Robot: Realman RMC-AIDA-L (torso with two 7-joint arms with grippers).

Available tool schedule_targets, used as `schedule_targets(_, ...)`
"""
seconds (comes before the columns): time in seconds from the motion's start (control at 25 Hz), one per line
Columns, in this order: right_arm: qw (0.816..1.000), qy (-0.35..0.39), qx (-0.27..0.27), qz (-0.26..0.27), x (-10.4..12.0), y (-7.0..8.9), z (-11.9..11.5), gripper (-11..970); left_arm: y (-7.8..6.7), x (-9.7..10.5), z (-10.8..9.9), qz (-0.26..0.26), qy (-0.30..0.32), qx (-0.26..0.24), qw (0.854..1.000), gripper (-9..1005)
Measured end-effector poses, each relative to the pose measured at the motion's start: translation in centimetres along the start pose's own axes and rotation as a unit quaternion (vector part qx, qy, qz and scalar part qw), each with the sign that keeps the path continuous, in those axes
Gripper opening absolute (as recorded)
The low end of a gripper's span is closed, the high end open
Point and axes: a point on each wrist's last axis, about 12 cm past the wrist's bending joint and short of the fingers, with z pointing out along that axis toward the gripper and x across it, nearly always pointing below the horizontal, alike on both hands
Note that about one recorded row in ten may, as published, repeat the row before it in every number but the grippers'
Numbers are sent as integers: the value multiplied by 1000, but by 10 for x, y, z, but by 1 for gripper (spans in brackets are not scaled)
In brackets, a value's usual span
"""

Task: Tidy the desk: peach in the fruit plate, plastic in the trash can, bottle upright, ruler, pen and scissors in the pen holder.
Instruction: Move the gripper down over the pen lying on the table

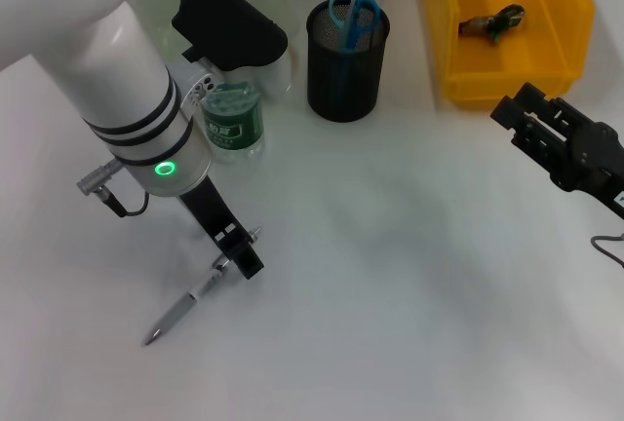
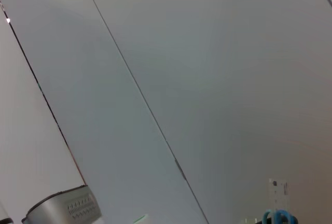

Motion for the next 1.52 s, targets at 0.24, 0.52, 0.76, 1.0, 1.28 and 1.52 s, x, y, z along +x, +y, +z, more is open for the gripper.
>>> schedule_targets(0.24,1000,0,1,1,0,0,-1,561,0,2,4,-3,10,-3,1000,761)
schedule_targets(0.52,1000,1,2,4,2,1,-2,561,-2,1,7,4,17,-4,1000,753)
schedule_targets(0.76,1000,2,3,5,3,1,-3,561,-4,2,10,8,23,-5,1000,747)
schedule_targets(1.0,1000,3,2,6,4,2,-3,560,-4,1,10,8,21,-6,1000,741)
schedule_targets(1.28,1000,4,2,7,4,2,-3,560,-3,3,12,6,24,-5,1000,733)
schedule_targets(1.52,1000,3,2,7,4,2,-3,562,-3,3,12,7,24,-6,1000,727)
